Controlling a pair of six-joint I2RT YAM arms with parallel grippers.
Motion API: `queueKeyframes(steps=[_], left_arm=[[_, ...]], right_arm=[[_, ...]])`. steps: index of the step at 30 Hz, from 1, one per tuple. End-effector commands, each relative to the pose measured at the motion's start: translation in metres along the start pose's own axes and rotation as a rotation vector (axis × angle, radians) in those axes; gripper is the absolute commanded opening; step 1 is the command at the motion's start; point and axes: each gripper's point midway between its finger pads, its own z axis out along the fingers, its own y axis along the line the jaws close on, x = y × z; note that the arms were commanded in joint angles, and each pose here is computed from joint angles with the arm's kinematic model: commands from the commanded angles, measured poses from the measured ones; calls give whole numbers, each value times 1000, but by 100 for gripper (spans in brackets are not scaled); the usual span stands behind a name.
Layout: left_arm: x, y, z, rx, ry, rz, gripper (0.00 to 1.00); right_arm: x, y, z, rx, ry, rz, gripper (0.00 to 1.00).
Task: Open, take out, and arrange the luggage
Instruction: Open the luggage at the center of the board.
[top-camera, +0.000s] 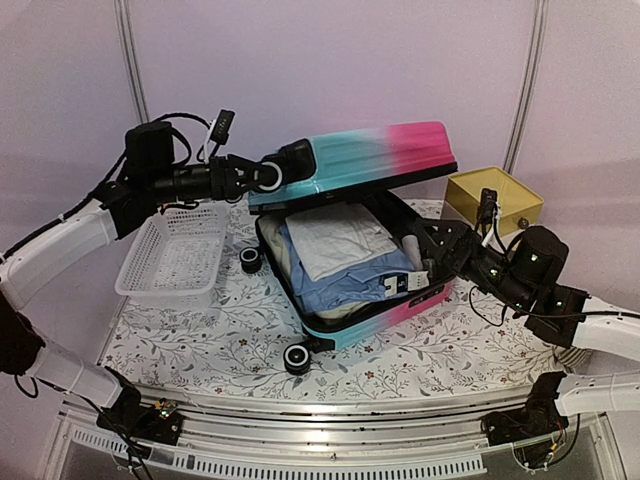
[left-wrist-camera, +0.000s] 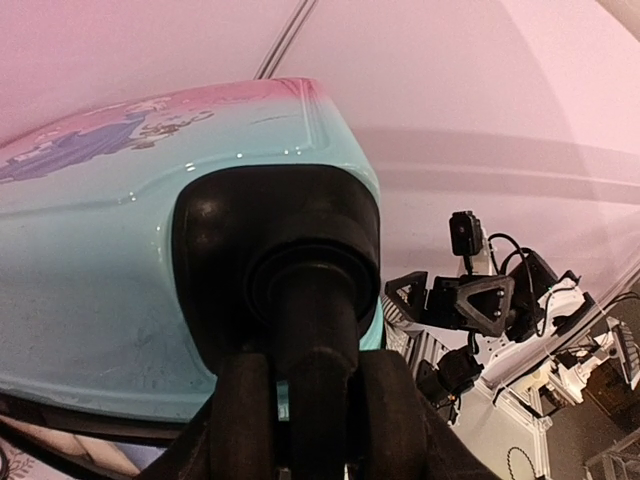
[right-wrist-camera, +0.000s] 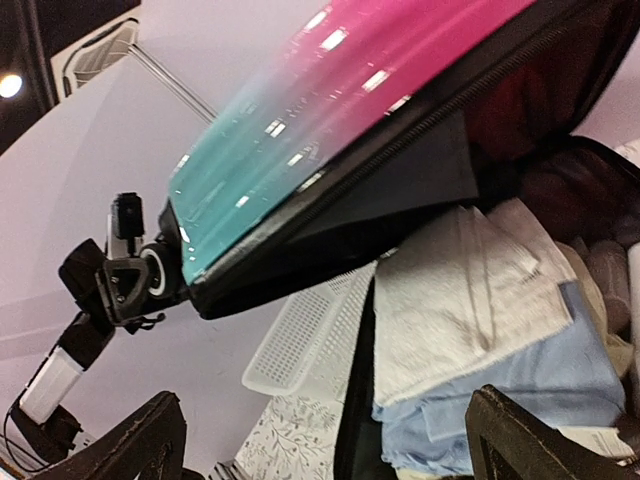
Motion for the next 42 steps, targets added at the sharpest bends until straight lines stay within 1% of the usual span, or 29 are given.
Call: queueKeyframes(steps=[1, 4, 6, 10, 12, 15, 18, 22, 26, 28, 31, 32, 35, 38, 39, 40, 41, 42], left_arm=[[-30, 16, -4, -47, -101, -6, 20], [-30, 17, -6, -43, -107, -11, 20], [-30, 17, -7, -38, -113, -13, 20], [-30, 13, -11, -25, -123, -8, 20], [-31, 13, -13, -27, -125, -6, 20], [-30, 14, -16, -29, -124, -9, 20], [-28, 14, -18, -26, -122, -13, 20], [-26, 14, -20, -25, -121, -12, 20], [-23, 16, -22, -30, -120, -15, 20], [-21, 16, -22, -28, -117, -20, 20], [-18, 18, -23, -28, -115, -30, 20], [-16, 18, -23, -28, -114, -31, 20], [-15, 18, -25, -34, -117, -32, 21], [-12, 17, -28, -37, -114, -29, 24], [-9, 18, -28, -44, -109, -36, 26], [-4, 21, -30, -58, -101, -52, 29], [2, 23, -31, -70, -91, -77, 36], [10, 24, -33, -79, -78, -97, 39]], right_arm=[[-38, 58, 11, -254, -144, -31, 100], [-46, 67, 32, -287, -165, -11, 98], [-51, 65, 45, -285, -194, 33, 95], [-65, 56, 55, -311, -295, 129, 91], [-75, 50, 60, -329, -319, 176, 88], [-84, 38, 73, -321, -301, 251, 83], [-96, 21, 81, -300, -310, 308, 77], [-106, 4, 89, -285, -302, 386, 73], [-107, -10, 103, -259, -269, 433, 67], [-107, -13, 108, -261, -258, 446, 61], [-109, -12, 116, -277, -239, 446, 58], [-110, -10, 118, -286, -233, 447, 55], [-112, -5, 122, -309, -227, 440, 40], [-114, -4, 121, -322, -236, 439, 21], [-116, -3, 121, -329, -240, 436, 13], [-118, -2, 120, -336, -244, 432, 8], [-119, -1, 119, -340, -249, 426, 5], [-122, 1, 118, -345, -257, 420, 4]])
